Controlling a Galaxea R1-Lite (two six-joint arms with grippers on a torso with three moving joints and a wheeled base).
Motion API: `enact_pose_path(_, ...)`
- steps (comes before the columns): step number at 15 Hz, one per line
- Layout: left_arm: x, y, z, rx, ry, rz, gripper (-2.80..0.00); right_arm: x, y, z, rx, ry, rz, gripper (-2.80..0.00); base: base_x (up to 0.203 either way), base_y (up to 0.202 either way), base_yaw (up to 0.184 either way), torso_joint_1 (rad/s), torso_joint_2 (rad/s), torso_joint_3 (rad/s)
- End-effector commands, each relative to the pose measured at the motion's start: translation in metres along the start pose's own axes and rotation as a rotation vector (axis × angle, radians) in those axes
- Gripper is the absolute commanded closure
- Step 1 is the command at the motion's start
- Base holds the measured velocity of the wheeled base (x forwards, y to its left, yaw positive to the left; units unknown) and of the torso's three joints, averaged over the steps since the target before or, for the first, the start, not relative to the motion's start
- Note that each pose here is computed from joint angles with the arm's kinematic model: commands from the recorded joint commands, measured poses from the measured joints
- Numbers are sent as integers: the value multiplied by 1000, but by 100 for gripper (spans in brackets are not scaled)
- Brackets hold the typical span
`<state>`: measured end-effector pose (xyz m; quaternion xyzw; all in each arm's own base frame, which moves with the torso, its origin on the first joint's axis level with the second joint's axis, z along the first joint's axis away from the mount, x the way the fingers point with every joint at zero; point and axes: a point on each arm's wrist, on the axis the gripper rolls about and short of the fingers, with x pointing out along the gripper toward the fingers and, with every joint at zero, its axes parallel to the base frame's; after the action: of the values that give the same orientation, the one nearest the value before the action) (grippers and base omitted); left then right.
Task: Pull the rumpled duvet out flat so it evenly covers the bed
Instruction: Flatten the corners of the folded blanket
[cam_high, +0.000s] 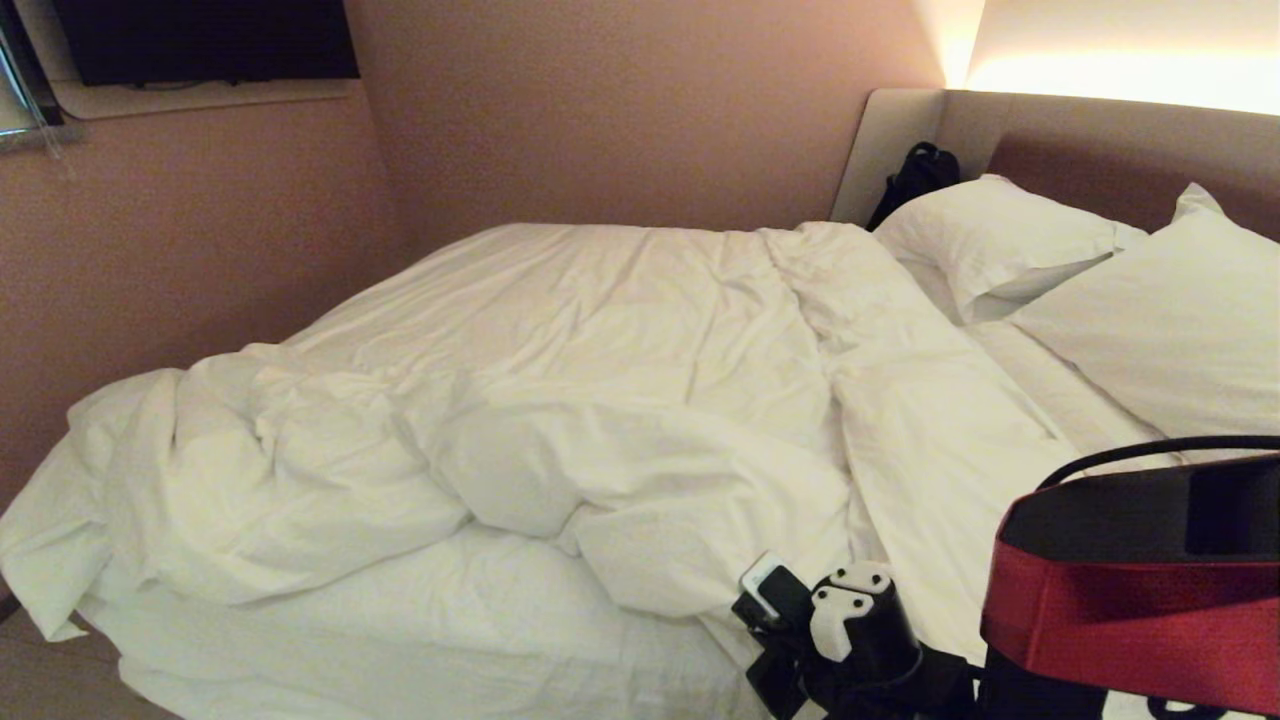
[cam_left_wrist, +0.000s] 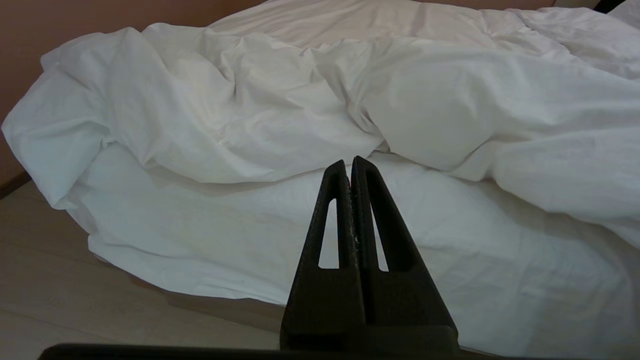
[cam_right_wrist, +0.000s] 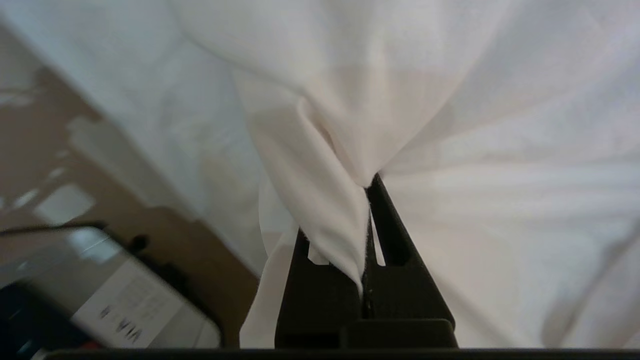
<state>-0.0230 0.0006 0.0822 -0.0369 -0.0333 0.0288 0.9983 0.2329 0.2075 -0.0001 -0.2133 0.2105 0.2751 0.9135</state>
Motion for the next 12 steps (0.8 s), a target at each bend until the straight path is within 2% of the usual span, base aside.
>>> enact_pose_path(1,0,0,0,-1,0,1,0,-12,4,5,-4,-40,26,0,0,0,0,0,0,0)
enact_pose_path(6,0,0,0,-1,0,1,0,-38,26,14,-41,-106,110,0,0,0,0,0,0,0)
enact_pose_path(10,0,0,0,-1,0,1,0,-47,24,5,-60,-81,118,0,0,0,0,0,0,0)
enact_pose_path(12,0,0,0,-1,0,1,0,-54,23,-3,-111,-67,122,0,0,0,0,0,0,0)
